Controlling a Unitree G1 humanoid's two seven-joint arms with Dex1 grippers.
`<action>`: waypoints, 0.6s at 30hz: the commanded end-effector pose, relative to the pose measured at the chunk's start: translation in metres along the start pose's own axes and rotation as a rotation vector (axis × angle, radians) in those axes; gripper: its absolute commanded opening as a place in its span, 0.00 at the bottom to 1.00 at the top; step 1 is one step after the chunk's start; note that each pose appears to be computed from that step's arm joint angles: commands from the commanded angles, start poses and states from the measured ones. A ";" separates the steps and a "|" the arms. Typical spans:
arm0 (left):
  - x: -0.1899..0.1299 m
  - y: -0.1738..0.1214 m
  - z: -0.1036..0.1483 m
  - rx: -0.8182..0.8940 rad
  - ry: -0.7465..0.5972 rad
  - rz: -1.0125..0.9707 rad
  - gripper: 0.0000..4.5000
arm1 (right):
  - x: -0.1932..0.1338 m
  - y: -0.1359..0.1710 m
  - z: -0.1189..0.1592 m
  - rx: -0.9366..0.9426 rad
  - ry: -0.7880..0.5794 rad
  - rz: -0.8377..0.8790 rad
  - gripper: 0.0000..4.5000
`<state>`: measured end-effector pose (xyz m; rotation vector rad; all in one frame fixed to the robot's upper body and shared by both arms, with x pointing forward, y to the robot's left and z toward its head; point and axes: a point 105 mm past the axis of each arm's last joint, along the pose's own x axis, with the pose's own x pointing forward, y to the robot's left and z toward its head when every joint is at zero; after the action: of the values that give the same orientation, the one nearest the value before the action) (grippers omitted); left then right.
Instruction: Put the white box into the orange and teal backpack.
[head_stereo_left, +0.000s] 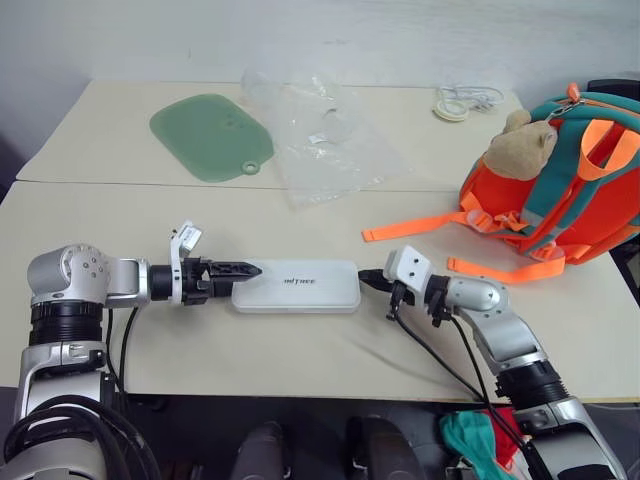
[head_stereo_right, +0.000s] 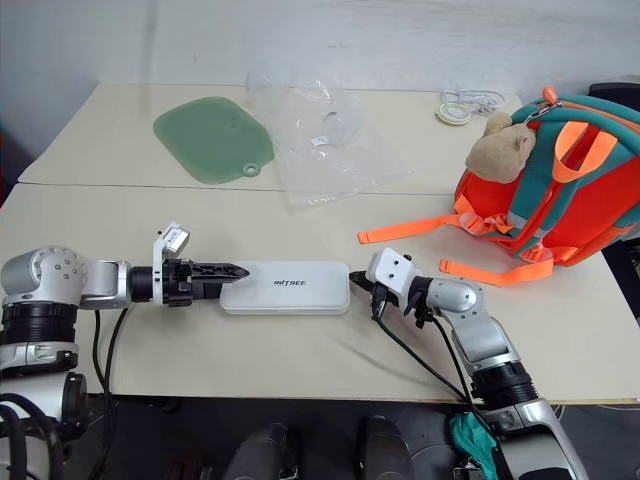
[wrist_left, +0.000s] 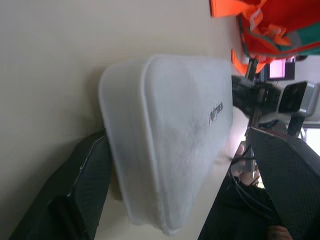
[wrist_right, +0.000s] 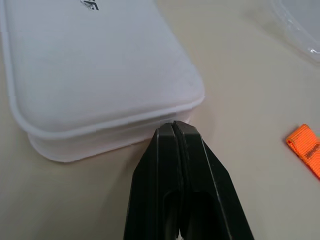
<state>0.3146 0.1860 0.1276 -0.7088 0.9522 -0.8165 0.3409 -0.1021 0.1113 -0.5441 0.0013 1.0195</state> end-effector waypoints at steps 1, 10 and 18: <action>0.012 0.012 -0.019 -0.097 0.093 0.015 0.97 | 0.000 -0.004 0.012 -0.036 -0.047 -0.020 0.00; 0.043 -0.005 -0.019 -0.141 0.089 -0.146 0.97 | 0.009 0.010 0.015 0.004 -0.080 -0.010 0.00; 0.035 -0.004 -0.012 -0.123 0.029 -0.123 0.56 | 0.004 0.006 0.011 0.002 -0.072 -0.034 0.00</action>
<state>0.3180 0.1547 0.1138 -0.8757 0.9824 -0.8815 0.3410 -0.0987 0.1042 -0.5009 0.0006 0.9722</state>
